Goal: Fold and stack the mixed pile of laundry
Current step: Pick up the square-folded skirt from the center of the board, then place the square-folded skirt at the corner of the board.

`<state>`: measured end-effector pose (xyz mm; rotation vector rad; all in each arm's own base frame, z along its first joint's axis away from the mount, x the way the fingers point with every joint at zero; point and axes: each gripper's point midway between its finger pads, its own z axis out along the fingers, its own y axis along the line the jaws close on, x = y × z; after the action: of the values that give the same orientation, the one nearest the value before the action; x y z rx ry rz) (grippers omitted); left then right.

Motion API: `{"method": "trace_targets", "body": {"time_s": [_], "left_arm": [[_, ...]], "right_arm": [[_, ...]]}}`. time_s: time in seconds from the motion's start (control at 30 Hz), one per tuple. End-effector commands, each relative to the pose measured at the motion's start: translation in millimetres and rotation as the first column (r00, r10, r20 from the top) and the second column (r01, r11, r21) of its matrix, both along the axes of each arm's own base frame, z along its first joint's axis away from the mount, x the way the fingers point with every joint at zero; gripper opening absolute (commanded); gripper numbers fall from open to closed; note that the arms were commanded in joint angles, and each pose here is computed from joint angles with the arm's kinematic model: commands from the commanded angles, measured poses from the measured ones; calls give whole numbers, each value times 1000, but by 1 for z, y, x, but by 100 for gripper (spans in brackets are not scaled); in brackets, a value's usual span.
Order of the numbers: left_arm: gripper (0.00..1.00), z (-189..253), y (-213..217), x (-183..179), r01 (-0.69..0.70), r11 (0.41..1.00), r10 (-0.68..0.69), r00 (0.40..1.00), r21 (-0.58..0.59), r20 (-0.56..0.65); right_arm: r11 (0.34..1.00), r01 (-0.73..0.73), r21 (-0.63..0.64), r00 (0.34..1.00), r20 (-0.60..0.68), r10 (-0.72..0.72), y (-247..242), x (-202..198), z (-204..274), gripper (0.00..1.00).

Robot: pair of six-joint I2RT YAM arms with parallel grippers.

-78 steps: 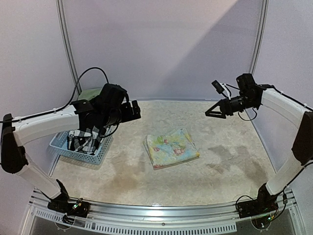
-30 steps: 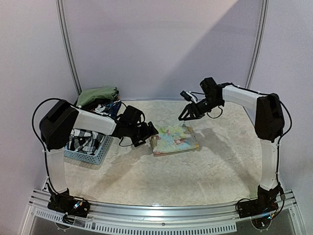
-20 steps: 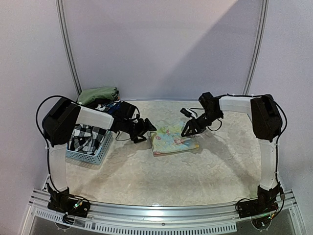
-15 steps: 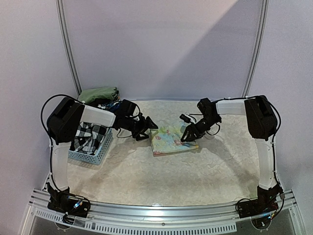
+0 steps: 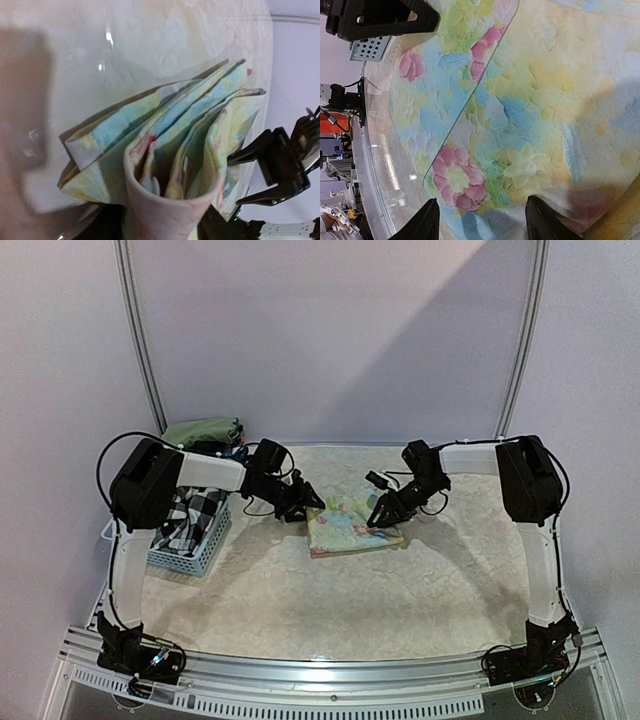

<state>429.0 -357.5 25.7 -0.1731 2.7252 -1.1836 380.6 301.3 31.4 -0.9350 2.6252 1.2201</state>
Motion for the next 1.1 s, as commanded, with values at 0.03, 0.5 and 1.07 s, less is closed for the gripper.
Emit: {"method": "trace_targets", "body": {"time_s": [0.03, 0.5, 1.07], "left_arm": [[34, -23, 2, -6, 53, 996, -50, 998, 66, -46], [0, 36, 47, 45, 210, 824, -315, 942, 526, 117], [0, 118, 161, 126, -79, 352, -476, 843, 933, 251]], "right_arm": [[998, -5, -59, 998, -59, 1, -6, -8, -26, 59], [998, -34, -61, 991, 130, 42, -51, -35, 72, 60], [998, -38, -50, 992, 120, 44, -56, -56, 71, 60]]}}
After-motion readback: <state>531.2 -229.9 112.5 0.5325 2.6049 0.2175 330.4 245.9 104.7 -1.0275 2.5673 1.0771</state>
